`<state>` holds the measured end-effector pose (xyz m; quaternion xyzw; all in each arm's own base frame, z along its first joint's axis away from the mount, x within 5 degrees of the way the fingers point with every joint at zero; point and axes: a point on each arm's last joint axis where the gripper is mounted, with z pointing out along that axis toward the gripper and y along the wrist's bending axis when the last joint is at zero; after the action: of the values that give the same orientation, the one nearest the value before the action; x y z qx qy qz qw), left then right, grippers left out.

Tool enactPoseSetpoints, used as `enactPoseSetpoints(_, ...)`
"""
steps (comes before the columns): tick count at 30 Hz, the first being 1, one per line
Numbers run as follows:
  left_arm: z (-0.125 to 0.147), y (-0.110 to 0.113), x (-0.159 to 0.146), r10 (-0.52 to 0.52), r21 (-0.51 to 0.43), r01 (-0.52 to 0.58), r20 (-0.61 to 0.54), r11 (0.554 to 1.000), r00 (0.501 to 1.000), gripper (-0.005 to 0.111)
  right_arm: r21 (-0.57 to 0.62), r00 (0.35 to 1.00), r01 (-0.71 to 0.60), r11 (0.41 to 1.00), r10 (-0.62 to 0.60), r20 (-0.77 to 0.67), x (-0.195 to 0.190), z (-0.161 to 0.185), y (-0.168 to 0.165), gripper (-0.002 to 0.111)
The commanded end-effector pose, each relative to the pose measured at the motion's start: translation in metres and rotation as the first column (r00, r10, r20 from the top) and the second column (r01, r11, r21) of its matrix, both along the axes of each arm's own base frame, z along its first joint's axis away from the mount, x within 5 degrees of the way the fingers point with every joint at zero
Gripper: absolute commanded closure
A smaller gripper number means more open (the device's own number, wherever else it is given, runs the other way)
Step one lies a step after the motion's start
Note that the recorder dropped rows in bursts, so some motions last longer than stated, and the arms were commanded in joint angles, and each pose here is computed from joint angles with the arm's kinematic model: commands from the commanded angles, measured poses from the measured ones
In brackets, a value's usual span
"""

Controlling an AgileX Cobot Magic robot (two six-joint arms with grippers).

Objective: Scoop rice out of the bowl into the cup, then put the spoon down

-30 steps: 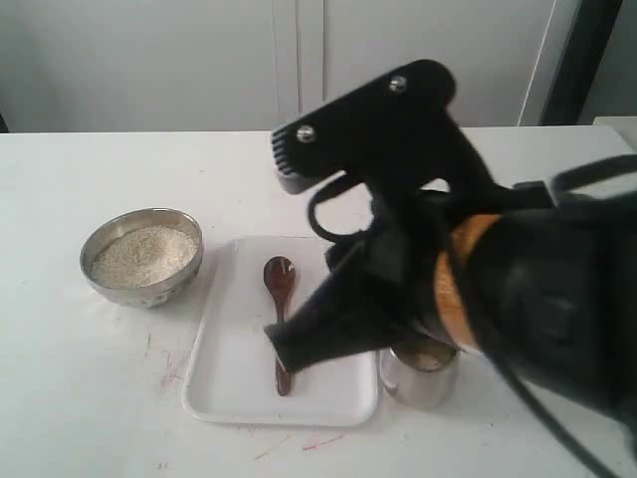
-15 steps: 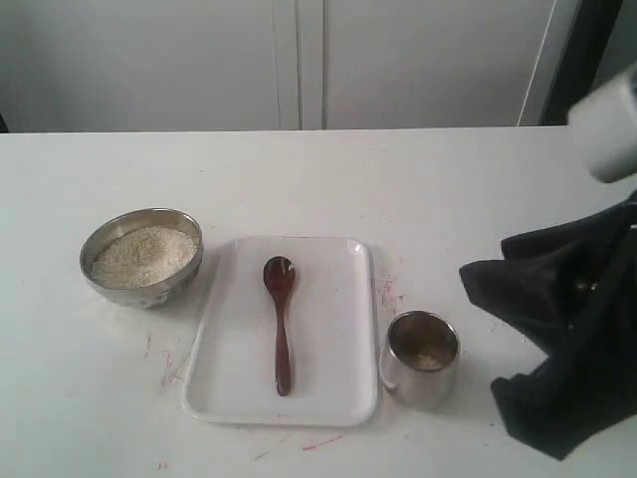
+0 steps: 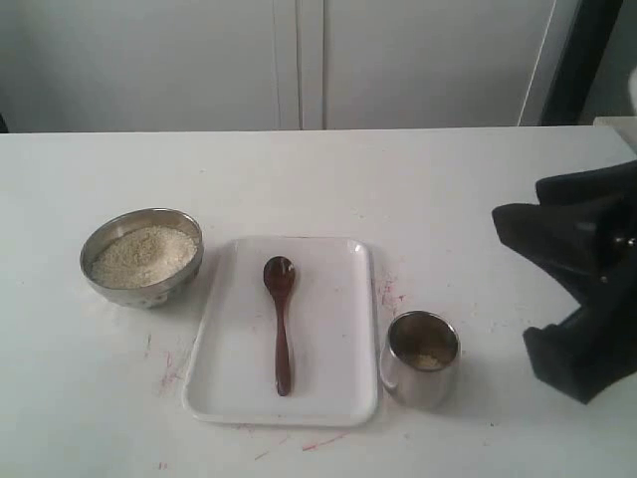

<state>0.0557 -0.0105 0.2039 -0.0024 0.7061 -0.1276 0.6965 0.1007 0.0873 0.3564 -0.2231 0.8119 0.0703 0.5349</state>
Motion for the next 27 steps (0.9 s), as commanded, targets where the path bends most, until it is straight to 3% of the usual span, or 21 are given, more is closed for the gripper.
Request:
enactPoseSetpoints(1, 0.002, 0.000, 0.000, -0.007, -0.011, 0.007, 0.007, 1.000, 1.000, 0.092, 0.081, 0.999, -0.030, 0.996, 0.027, 0.041, -0.007, -0.002, -0.011, 0.076)
enactPoseSetpoints(9, 0.002, 0.000, 0.000, -0.007, -0.011, 0.007, 0.007, 1.000, 1.000, 0.092, 0.198, 0.990, -0.013, 0.980, -0.016, 0.143, -0.006, -0.025, -0.033, 0.076)
enactPoseSetpoints(19, 0.002, 0.000, 0.000, -0.007, -0.011, 0.007, 0.007, 1.000, 1.000, 0.092, 0.324, 0.936, 0.079, 0.943, -0.182, 0.300, -0.016, -0.054, -0.061, 0.076)
enactPoseSetpoints(23, 0.002, 0.000, 0.000, -0.007, -0.011, 0.007, 0.007, 1.000, 1.000, 0.092, 0.477, 0.916, 0.158, 0.865, -0.308, 0.257, -0.024, -0.071, -0.071, 0.076)
enactPoseSetpoints(27, 0.002, 0.000, 0.000, -0.007, -0.011, 0.007, 0.007, 1.000, 1.000, 0.092, 0.518, 0.884, 0.203, 0.831, -0.383, 0.269, -0.031, -0.090, -0.077, 0.076)
